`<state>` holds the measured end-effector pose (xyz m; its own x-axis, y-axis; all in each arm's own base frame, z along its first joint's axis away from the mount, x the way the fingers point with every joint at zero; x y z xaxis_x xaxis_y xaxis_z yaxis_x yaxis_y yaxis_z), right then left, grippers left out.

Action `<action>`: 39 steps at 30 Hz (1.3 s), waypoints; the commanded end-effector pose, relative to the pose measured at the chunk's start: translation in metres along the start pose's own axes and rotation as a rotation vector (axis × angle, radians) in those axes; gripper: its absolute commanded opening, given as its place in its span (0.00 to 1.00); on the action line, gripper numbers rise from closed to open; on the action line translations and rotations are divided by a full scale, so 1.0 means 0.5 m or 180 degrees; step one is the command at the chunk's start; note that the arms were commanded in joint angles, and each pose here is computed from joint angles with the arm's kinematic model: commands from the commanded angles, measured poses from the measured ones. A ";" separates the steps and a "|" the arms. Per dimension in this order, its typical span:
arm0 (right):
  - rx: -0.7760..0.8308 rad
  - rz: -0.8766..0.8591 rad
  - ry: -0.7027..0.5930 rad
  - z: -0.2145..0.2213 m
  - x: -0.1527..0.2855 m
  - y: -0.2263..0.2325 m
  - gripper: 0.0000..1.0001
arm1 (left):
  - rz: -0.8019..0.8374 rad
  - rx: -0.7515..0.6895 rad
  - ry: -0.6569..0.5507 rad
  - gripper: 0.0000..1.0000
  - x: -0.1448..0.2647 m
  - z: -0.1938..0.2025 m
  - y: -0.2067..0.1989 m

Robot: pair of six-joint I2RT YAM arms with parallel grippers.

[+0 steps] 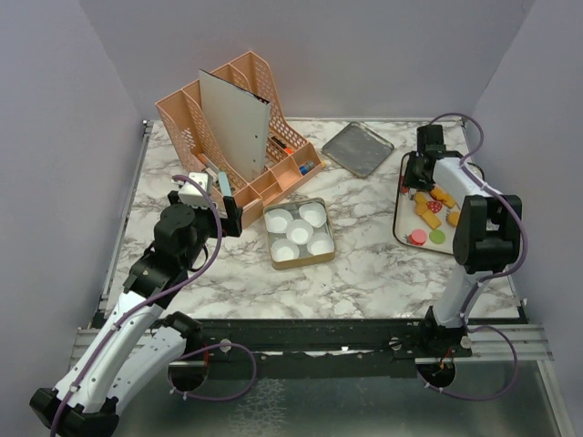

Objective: Pack the cookies

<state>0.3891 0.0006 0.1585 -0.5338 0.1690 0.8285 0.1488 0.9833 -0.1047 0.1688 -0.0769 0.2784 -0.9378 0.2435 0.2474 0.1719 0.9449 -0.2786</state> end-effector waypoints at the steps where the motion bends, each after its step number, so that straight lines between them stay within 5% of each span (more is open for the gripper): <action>1: 0.0003 -0.0062 -0.0060 0.002 0.043 -0.009 0.15 | 0.0019 -0.0040 -0.0018 0.99 -0.004 0.001 0.002; 17: 0.0214 -0.0298 -0.0205 0.018 0.139 0.006 0.07 | -0.0041 -0.0026 0.0011 0.99 -0.012 0.003 0.009; 39: 0.1567 -0.1507 -0.0594 0.138 0.358 0.261 0.07 | -0.0290 0.0026 0.0024 0.99 -0.014 0.010 0.032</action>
<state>0.2790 0.1411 0.2512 -0.6324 -0.2210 0.7424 -0.3892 0.9193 -0.0579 0.1775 -0.0693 0.2688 -0.9366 0.1973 0.2894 0.1184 0.9560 -0.2685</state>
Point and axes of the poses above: each gripper's point midway between its finger pads, its own x axis back along the fingers, its own y axis along the line the jaws close on, z = x × y, the point moved 10 cm from there along x, back along the fingers, and after that the axes turned 9 degrees about x, right-handed, at the moved point
